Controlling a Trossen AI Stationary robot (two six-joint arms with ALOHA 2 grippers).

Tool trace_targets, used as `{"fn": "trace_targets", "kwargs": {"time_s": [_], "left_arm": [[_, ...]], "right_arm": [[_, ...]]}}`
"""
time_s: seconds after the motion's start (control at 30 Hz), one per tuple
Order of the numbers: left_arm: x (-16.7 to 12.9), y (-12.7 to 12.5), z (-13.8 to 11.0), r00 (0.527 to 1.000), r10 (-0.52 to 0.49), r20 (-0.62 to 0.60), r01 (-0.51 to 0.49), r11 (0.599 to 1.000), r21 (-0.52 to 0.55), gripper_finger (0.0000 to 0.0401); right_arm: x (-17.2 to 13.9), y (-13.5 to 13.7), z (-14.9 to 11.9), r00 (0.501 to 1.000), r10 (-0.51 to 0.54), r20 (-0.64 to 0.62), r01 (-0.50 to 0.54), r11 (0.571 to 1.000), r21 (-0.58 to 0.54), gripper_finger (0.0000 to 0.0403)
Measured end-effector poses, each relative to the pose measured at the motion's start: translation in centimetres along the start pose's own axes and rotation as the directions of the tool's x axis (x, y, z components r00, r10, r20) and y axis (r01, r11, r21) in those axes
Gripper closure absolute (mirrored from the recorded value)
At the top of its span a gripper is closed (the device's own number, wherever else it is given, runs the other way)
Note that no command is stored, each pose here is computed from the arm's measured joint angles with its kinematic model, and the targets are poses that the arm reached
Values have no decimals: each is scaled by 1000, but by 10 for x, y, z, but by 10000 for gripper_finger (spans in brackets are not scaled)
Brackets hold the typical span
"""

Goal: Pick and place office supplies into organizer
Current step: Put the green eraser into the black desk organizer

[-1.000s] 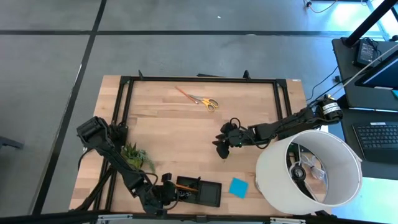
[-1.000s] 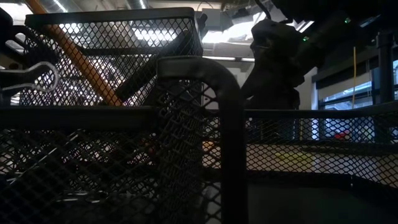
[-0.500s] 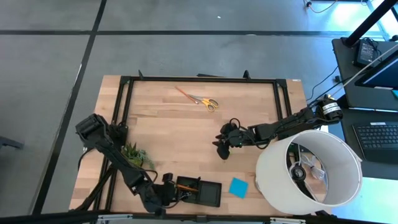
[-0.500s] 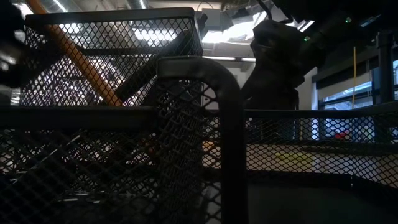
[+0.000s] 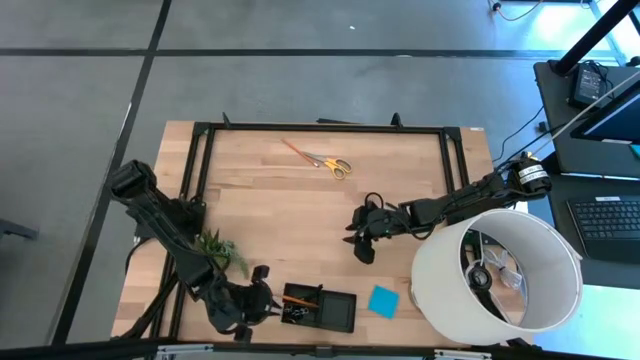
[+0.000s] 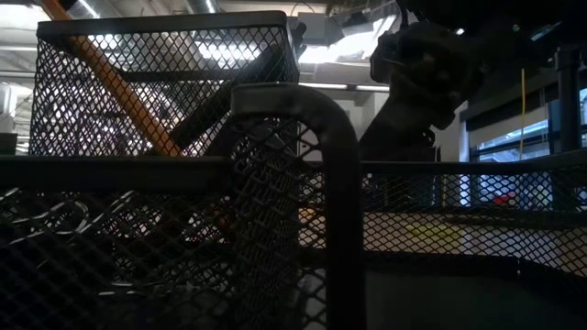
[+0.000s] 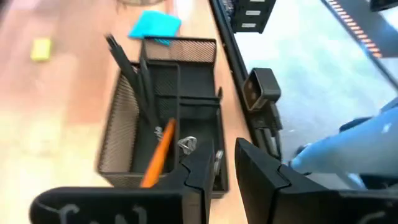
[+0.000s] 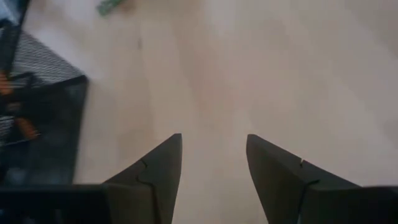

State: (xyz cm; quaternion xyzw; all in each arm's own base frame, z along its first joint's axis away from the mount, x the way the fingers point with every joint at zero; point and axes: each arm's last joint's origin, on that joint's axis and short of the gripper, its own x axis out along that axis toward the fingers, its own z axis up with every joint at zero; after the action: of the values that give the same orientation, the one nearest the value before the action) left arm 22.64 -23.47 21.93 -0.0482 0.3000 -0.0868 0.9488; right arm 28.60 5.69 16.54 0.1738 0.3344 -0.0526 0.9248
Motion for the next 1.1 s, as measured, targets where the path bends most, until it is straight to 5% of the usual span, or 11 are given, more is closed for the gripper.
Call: {"fn": "trace_targets", "kwargs": {"time_s": [0.37,0.63,0.93,1.1], "left_arm": [[-14,3,-3,998,28,-51,-19,984,179,344],[-13,8,-6,994,67,-86,-50,981,186,344],[-9,18,-2,991,103,-90,-86,981,172,344],[-6,22,0,988,120,-92,-104,981,164,344]], "right_arm": [[-5,25,-17,990,110,-87,-119,987,-104,221],[-8,9,-35,965,-116,-233,62,972,-226,221],[-7,-1,-32,957,-152,-246,19,882,-472,221],[-7,-10,-32,944,-184,-274,19,858,-513,221]]}}
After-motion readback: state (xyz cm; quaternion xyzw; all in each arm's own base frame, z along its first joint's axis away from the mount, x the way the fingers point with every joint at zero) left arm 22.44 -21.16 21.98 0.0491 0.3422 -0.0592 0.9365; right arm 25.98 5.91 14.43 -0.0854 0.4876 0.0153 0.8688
